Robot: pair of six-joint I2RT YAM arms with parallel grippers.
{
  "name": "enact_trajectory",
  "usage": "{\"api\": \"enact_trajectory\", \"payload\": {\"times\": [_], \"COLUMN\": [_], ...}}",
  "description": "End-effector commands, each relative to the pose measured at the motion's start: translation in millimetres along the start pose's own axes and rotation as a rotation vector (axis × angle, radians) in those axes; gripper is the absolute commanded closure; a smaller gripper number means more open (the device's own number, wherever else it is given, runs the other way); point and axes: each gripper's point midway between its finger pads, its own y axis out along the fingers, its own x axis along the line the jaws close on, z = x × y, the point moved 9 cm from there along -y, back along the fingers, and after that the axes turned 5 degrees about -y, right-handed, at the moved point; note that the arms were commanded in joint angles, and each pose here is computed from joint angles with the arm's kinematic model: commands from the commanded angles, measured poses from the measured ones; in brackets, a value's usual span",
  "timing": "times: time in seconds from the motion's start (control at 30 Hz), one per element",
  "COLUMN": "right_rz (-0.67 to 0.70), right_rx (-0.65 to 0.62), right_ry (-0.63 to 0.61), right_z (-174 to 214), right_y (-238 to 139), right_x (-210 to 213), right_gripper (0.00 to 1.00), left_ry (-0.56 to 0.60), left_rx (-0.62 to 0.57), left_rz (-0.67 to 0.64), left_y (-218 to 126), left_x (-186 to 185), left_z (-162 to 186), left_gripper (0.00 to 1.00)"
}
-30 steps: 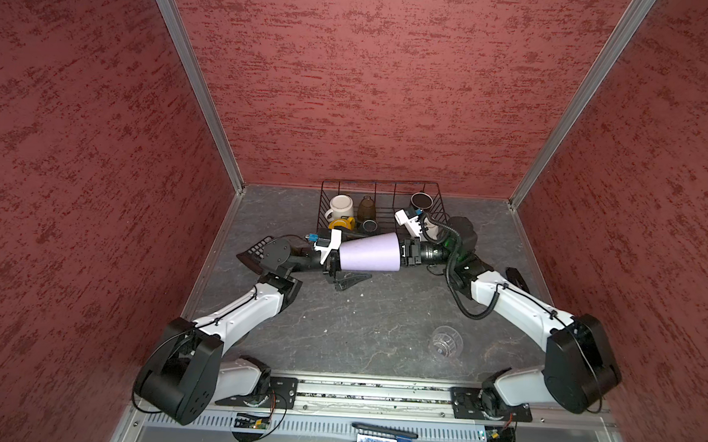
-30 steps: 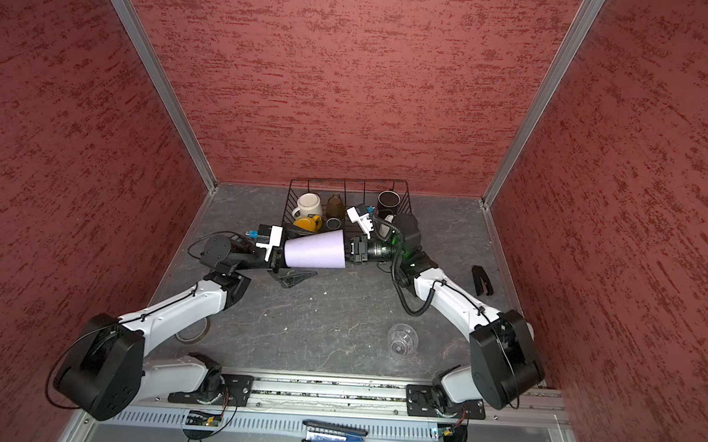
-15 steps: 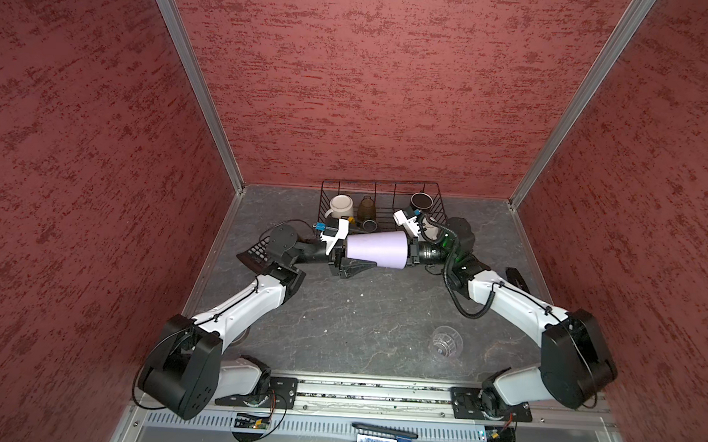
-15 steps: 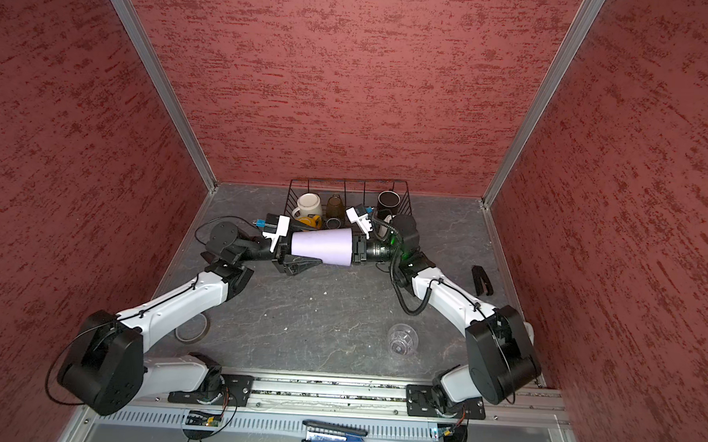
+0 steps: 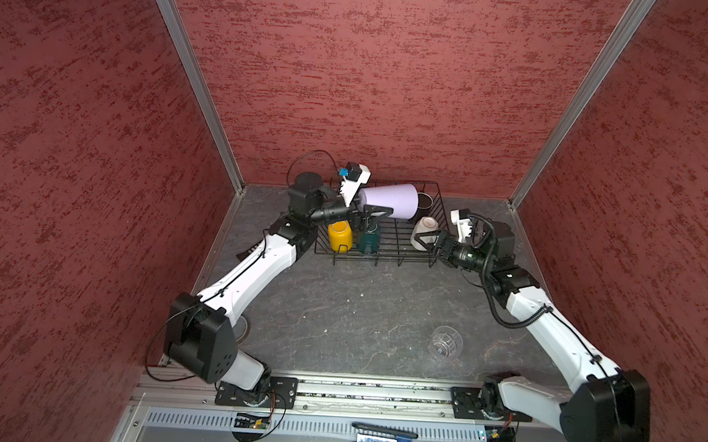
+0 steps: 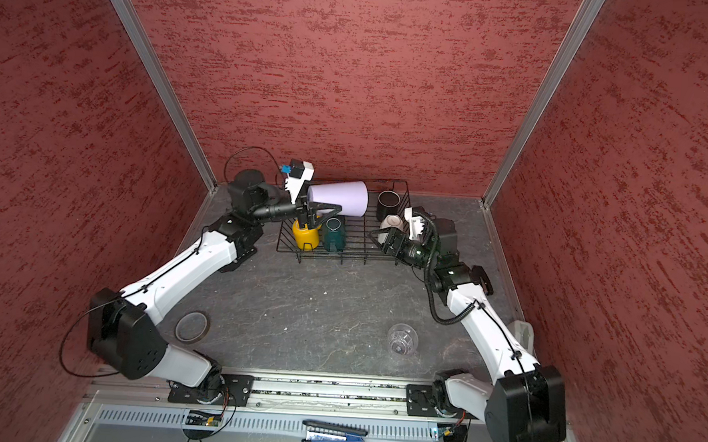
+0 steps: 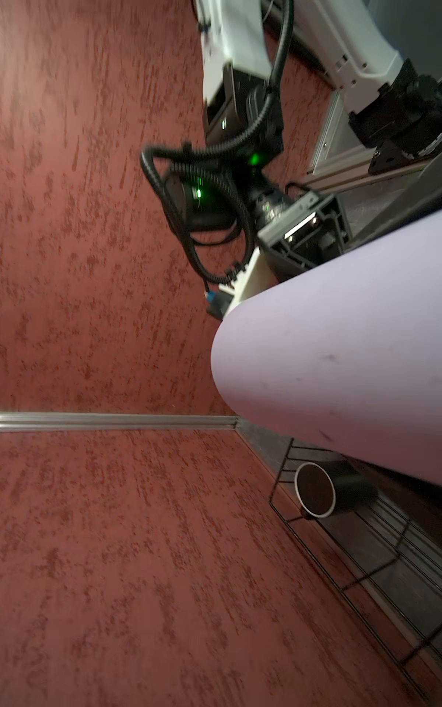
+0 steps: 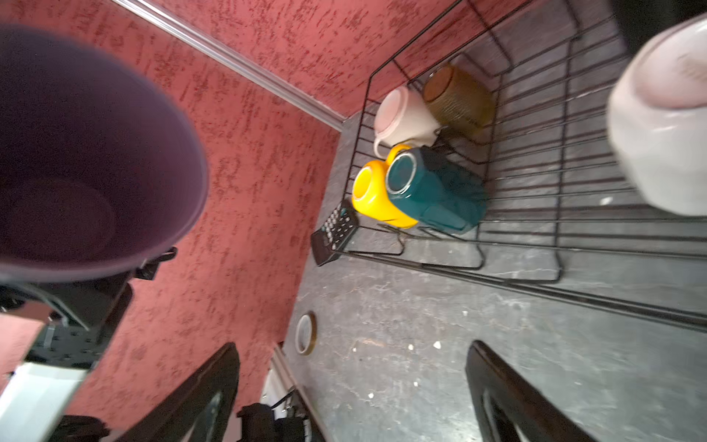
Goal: Load the cups into the dish rack
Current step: 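Carry the lavender cup over the rack with the left gripper while the right gripper withdraws, then lower the lavender cup upside down into the rack with the left gripper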
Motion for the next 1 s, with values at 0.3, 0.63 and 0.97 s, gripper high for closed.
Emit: {"api": "enact_trajectory", "payload": {"times": [0.3, 0.63, 0.97], "right_rz": [0.451, 0.531, 0.616], "right_rx": [0.066, 0.135, 0.281], "right_ry": [-0.110, -0.102, -0.074], "right_z": [16, 39, 68], "right_y": [-44, -61, -76], "right_x": [-13, -20, -30], "right_gripper": [0.08, 0.10, 0.14], "left_ry": [-0.273, -0.211, -0.086], "left_rx": [0.438, 0.639, 0.716], "left_rz": [-0.508, -0.679, -0.731], "left_y": [105, 149, 168], "left_x": [104, 129, 134], "left_z": [52, 115, 154], "left_gripper": [1.00, 1.00, 0.59]}}
